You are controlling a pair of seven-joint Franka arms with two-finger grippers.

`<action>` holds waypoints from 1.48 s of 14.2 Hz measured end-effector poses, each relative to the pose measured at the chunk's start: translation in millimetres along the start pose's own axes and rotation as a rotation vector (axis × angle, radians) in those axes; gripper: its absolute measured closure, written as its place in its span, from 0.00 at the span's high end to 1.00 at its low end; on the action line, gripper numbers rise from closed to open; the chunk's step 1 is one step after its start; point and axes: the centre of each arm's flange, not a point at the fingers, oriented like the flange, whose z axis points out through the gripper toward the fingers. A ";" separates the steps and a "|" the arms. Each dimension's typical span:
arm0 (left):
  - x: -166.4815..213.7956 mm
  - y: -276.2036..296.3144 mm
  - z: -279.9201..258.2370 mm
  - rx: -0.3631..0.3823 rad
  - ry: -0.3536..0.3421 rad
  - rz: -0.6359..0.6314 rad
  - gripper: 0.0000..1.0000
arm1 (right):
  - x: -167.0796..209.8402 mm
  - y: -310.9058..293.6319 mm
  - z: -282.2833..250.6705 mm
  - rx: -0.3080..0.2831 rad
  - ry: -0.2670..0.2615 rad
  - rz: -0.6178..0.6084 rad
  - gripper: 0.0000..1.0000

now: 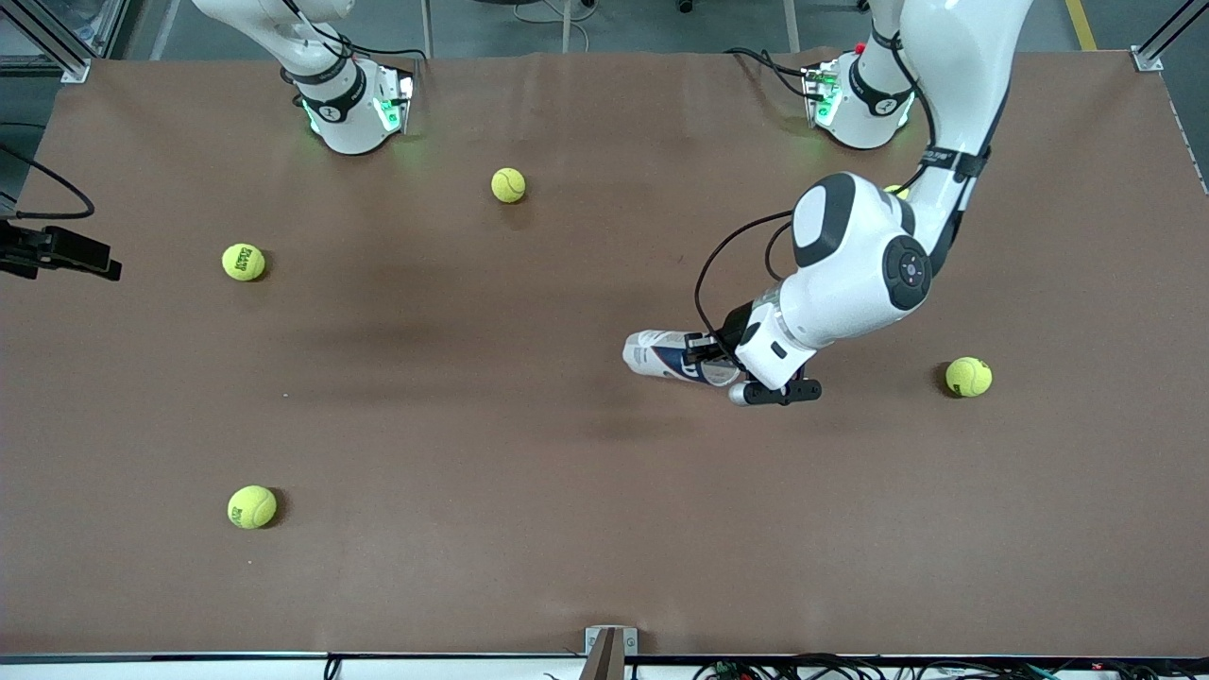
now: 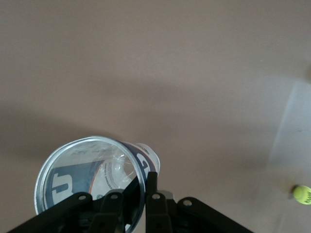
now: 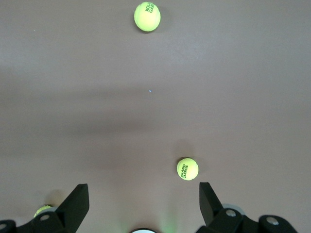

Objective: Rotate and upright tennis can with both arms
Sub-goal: 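Tilt the can upright with the left gripper onto its base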

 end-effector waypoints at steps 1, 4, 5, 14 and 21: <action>-4.7 12.3 -8.6 0.034 -0.003 -0.006 0.07 | -2.3 -2.4 -3.8 0.000 0.007 -0.005 1.00; -30.7 49.9 -6.0 0.136 0.046 -0.017 0.07 | -11.2 -6.3 -16.5 -0.001 0.030 -0.052 1.00; -44.2 64.0 1.0 0.180 0.075 -0.018 0.07 | -15.8 -3.4 -21.4 -0.001 0.037 -0.071 1.00; -147.0 149.8 108.3 0.433 0.205 0.021 0.06 | -55.1 11.3 -46.4 0.009 0.052 -0.090 1.00; -159.8 166.1 136.6 0.471 0.253 0.049 0.06 | -84.0 12.8 -47.5 0.021 0.057 -0.092 1.00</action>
